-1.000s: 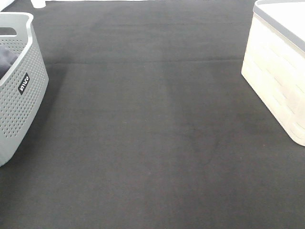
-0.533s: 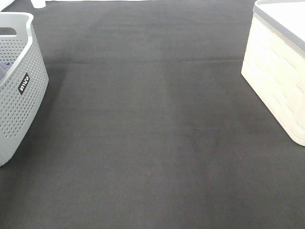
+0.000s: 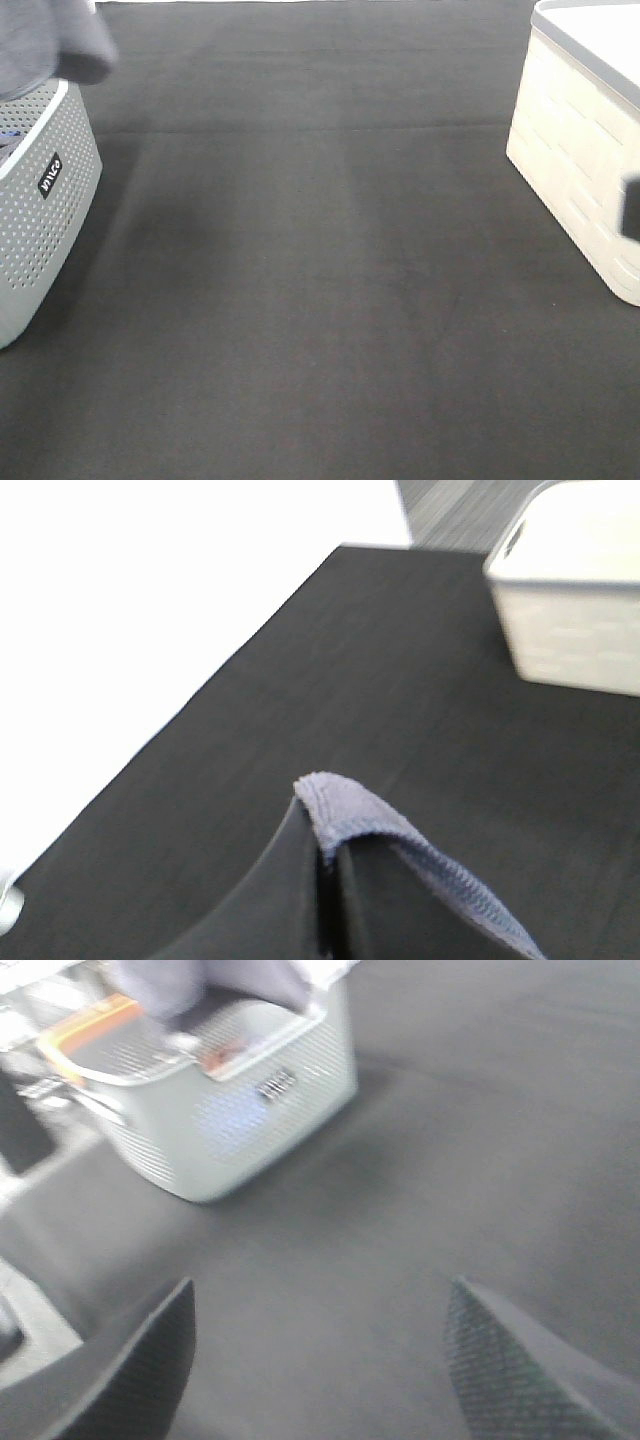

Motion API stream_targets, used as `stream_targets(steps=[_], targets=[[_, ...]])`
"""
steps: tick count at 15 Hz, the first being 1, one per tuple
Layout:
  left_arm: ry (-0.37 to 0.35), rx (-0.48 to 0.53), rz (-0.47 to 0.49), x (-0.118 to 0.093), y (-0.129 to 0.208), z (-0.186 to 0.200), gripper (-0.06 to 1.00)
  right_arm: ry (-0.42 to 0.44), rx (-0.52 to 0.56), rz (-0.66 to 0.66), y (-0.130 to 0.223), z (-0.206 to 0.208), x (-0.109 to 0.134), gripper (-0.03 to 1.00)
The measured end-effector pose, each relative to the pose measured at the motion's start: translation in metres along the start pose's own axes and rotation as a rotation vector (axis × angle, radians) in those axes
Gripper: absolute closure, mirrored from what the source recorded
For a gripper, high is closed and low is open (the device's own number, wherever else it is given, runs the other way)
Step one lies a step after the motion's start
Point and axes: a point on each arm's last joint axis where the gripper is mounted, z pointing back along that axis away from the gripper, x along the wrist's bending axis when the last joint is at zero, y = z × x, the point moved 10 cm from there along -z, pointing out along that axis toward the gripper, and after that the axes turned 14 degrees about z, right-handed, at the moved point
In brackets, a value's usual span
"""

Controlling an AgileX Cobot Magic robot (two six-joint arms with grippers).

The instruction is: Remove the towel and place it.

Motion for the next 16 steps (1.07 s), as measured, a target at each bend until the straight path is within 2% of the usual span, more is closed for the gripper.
stream_targets(steps=[2,7,11,14,16], targets=[[0.094,-0.039,-0.059,-0.029,-0.015,-0.022,0.94,-0.068,-0.055,0.032,-0.012,-0.014,-0.005,0.28],[0.270,-0.049,-0.087,-0.090,-0.019,-0.087,0.94,-0.151,-0.145,0.049,-0.026,-0.043,-0.025,0.28],[0.362,-0.071,-0.124,-0.138,-0.021,-0.119,0.94,-0.220,-0.192,0.034,-0.027,-0.063,-0.036,0.30],[0.410,-0.078,-0.161,-0.164,-0.020,-0.133,0.94,-0.271,-0.214,0.003,-0.024,-0.078,-0.042,0.30],[0.427,-0.094,-0.179,-0.178,-0.022,-0.137,0.94,-0.320,-0.213,0.026,-0.021,-0.094,-0.032,0.31]])
